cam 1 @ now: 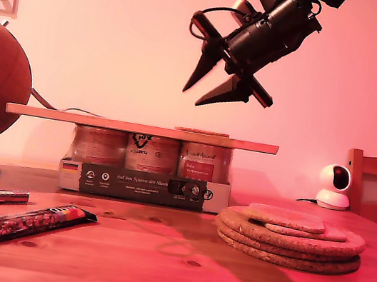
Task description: Pick up the top cork coaster and place it on the shelf behind you
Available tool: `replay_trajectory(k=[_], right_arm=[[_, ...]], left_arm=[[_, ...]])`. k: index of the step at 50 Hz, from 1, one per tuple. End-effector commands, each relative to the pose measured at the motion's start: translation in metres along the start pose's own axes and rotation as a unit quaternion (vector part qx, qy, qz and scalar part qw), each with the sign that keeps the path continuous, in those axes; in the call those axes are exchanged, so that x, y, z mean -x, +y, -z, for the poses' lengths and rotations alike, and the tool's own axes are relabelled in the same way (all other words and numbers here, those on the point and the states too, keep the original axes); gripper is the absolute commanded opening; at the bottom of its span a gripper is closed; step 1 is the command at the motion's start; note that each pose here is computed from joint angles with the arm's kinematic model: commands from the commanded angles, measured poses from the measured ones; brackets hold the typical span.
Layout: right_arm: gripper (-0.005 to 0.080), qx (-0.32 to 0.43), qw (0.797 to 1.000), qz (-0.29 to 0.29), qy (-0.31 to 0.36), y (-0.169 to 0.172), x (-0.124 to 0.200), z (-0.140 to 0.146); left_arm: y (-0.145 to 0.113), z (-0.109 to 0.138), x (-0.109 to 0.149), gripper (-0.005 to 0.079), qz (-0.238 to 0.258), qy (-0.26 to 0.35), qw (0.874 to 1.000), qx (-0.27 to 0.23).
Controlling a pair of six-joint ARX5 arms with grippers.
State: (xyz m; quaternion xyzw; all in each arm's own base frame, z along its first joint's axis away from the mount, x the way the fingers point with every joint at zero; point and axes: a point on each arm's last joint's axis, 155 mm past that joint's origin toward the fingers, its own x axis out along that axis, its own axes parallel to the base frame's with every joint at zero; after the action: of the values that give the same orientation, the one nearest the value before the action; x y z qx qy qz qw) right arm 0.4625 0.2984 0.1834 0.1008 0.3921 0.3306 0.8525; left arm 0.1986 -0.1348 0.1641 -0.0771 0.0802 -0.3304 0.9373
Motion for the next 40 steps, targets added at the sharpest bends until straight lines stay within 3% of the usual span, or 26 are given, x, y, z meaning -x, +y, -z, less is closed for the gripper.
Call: replay_trajectory(k=[1, 14, 25, 40], right_arm=[[-0.0012, 0.025, 1.000, 0.009, 0.017, 0.002, 0.002, 0.007], [-0.0012, 0.055, 0.989, 0.120, 0.061, -0.035, 0.014, 0.029], [-0.0012, 0.080, 0.988, 0.124, 0.044, -0.030, 0.029, 0.017], [-0.0012, 0.107, 0.975, 0.194, -0.036, -0.033, 0.089, -0.029]], left_arm=[[0.001, 0.001, -0.001, -0.0023, -0.001, -0.004, 1.000, -0.004], [0.016, -0.017, 0.001, -0.0023, -0.045, -0.041, 0.998, -0.013], [0.024, -0.020, 0.002, -0.0023, -0.066, -0.048, 0.997, -0.014], [0.027, -0.020, 0.002, -0.0023, -0.075, -0.048, 0.996, -0.013]])
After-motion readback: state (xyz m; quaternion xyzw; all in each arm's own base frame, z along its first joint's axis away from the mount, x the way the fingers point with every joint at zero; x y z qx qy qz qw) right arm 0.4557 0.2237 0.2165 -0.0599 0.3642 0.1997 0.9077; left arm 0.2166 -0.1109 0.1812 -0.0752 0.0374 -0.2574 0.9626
